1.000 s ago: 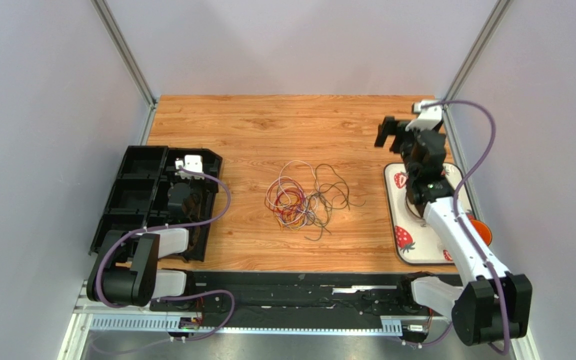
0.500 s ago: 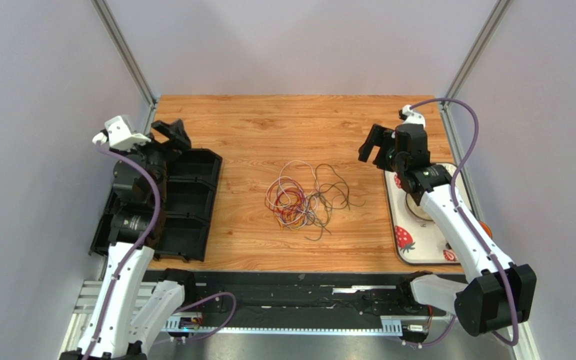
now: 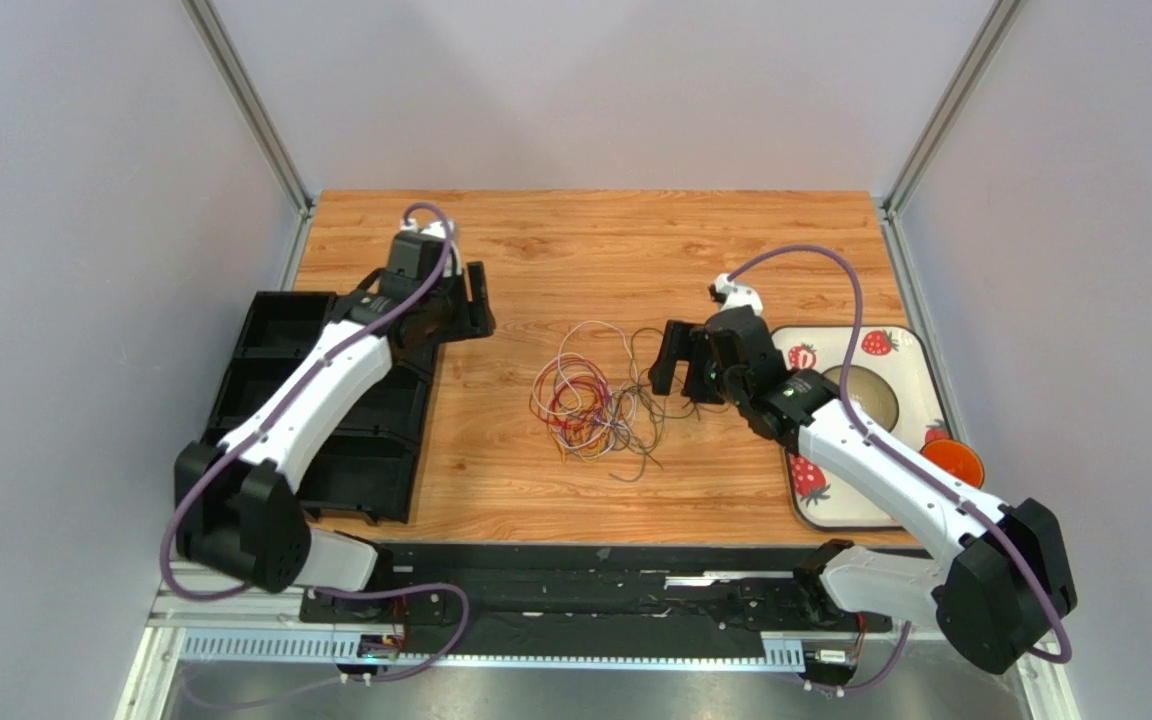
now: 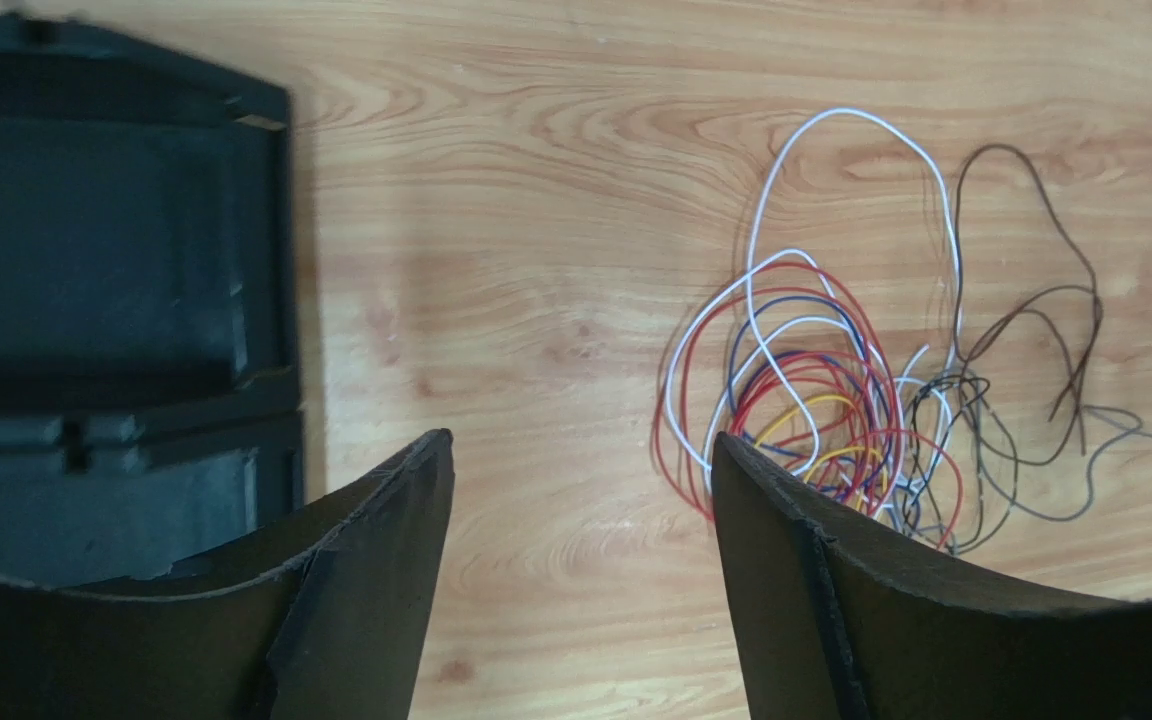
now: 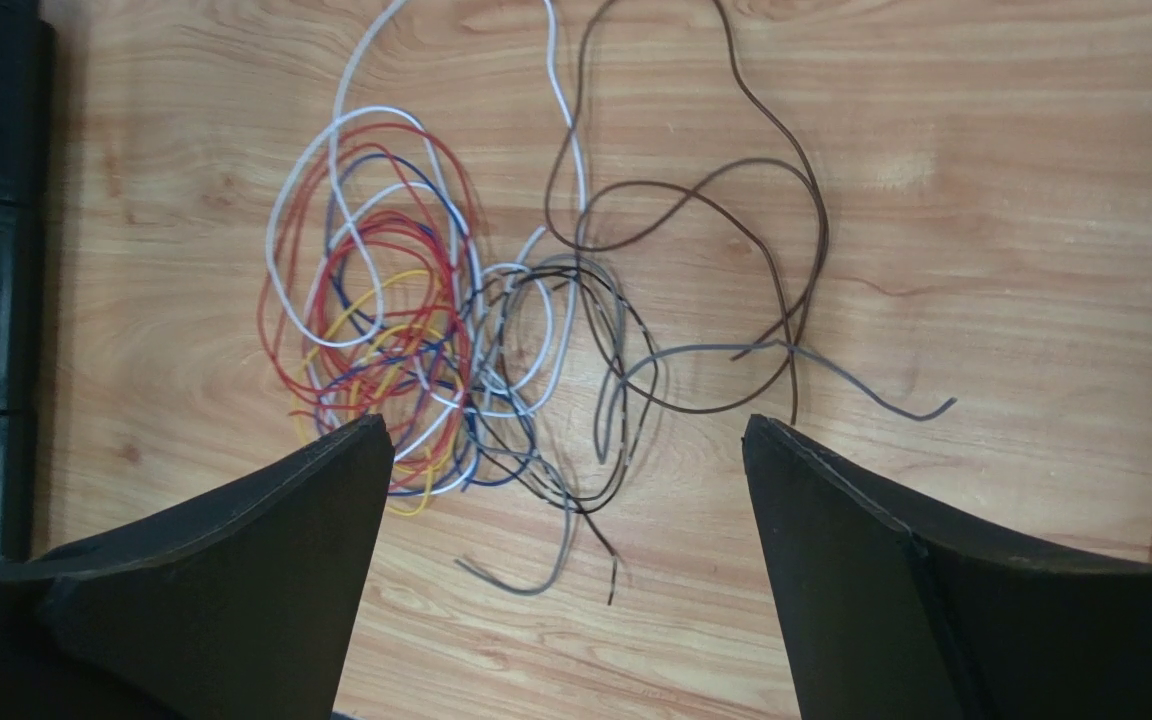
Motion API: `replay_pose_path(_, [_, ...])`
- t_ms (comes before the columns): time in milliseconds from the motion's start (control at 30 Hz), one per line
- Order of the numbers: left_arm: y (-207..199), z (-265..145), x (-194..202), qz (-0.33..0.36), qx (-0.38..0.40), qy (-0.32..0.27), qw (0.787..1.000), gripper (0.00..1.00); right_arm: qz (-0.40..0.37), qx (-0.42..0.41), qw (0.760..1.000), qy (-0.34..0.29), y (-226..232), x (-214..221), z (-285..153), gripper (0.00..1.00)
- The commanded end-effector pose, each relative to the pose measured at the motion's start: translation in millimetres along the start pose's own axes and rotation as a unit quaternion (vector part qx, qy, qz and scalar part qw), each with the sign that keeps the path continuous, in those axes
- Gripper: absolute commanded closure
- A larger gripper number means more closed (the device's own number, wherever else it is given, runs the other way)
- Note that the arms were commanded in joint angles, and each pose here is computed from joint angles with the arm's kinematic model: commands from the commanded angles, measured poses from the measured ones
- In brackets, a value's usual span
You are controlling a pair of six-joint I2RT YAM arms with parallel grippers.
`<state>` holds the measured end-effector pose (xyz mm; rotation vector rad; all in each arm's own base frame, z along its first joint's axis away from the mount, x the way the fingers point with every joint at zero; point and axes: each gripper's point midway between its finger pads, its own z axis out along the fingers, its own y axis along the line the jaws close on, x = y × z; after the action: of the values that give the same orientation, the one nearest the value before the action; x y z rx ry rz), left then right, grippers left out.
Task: Untangle the cables
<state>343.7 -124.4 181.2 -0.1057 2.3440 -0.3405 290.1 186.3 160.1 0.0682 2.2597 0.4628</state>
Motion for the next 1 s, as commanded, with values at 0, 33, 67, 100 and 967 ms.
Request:
replay_pose_path(0, [-32,25,-1,0.066,0.026,0.024,0.997,0.28,0.018,0.011,1.000,-0.023,-4,7,14,0.09])
replay_pose_path(33, [-37,38,3,0.076,0.028,0.037,0.996,0.28,0.017,0.015,1.000,-0.021,-6,11,17,0.09])
replay_pose_path(67, [-41,46,4,0.078,0.032,0.041,0.996,0.29,0.014,0.017,1.000,-0.019,-8,15,19,0.09])
replay_pose_path(100, [-43,53,6,0.078,0.031,0.049,0.995,0.29,0.011,0.017,0.999,-0.025,-9,14,21,0.09])
replay_pose_path(967, [-98,171,57,0.145,0.044,0.126,0.980,0.47,0.005,0.008,0.999,-0.042,-26,43,40,0.09])
